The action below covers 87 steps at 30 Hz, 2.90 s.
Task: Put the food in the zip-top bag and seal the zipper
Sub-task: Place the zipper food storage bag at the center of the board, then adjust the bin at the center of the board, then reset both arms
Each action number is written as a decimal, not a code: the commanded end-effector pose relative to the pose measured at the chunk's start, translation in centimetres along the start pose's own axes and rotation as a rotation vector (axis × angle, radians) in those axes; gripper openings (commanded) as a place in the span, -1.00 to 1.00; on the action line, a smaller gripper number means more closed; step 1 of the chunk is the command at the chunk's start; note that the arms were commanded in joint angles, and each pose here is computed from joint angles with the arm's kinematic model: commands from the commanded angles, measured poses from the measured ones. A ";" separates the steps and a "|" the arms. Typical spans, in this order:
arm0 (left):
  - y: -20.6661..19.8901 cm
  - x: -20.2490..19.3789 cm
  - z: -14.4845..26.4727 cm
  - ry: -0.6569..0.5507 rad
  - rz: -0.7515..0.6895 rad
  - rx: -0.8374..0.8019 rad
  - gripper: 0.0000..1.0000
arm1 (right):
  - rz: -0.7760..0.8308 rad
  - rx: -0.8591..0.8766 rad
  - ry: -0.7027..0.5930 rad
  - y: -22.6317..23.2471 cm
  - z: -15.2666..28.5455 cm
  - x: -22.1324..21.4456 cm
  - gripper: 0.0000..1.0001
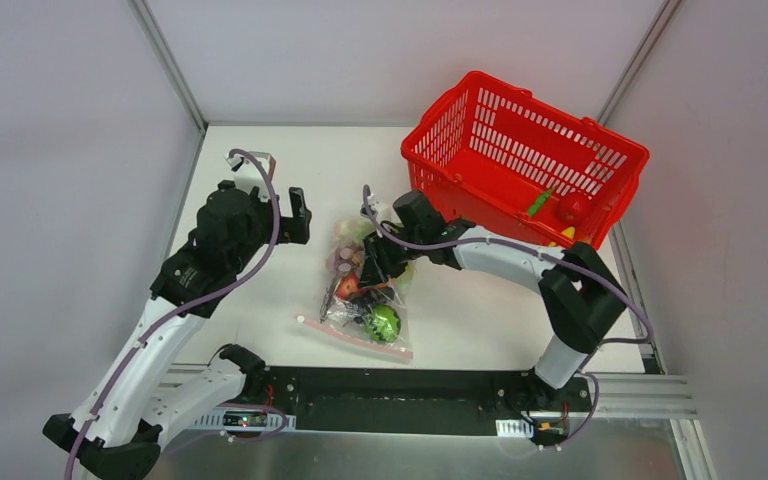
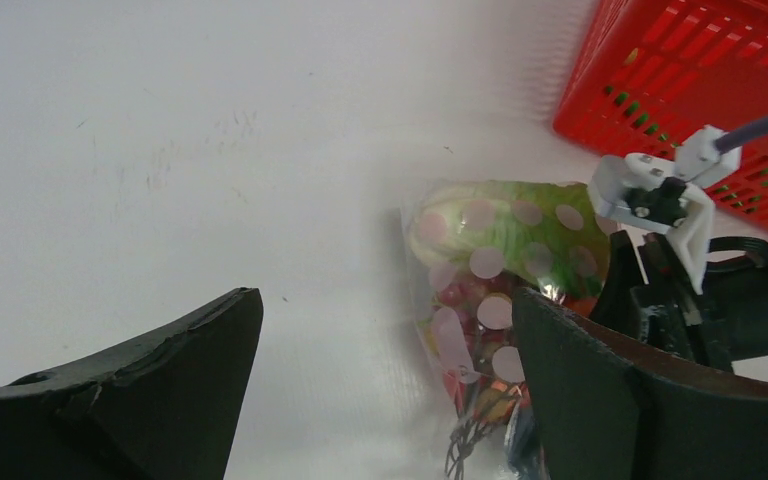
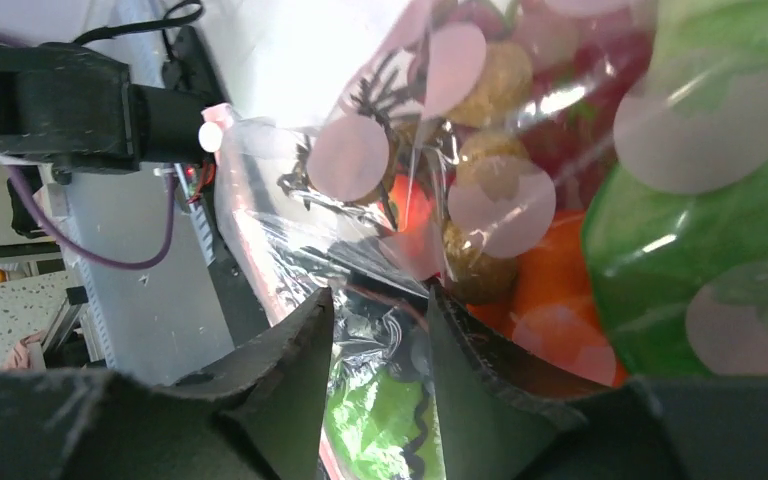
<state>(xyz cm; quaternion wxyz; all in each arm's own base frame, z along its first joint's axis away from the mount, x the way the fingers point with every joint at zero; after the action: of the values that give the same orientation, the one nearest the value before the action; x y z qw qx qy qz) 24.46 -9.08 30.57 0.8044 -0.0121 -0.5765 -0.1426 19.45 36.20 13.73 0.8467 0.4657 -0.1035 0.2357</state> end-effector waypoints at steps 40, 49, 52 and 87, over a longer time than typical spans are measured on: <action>0.4 -3.4 -4.5 0.124 0.240 0.030 0.98 | -0.092 -0.481 -0.895 -8.4 15.5 14.1 0.38; 0.6 -3.9 -5.0 0.165 0.259 0.059 0.98 | 0.065 -0.117 -0.697 0.3 15.2 11.6 0.40; 1.0 -3.9 -5.1 0.169 0.262 0.085 0.98 | 0.125 -0.073 -0.766 2.8 17.5 11.2 0.53; 6.5 -2.9 -1.2 0.000 0.334 0.414 0.98 | -0.246 -0.499 -1.321 -4.4 34.8 10.2 0.99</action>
<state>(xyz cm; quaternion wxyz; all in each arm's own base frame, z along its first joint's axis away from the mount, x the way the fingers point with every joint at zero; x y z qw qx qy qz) 26.09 -3.24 27.58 0.8168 0.0463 -0.5676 0.0917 33.51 7.23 31.97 0.7263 0.2604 -0.5954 -0.2240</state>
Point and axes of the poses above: each gripper's point midway between its finger pads, its own z axis back along the fingers, its own y axis along the line the jaws close on, x = y × z, the point moved 2 cm from there along z, back along the fingers, and after that the axes turned 14 degrees about -z, right-handed, at the moved point
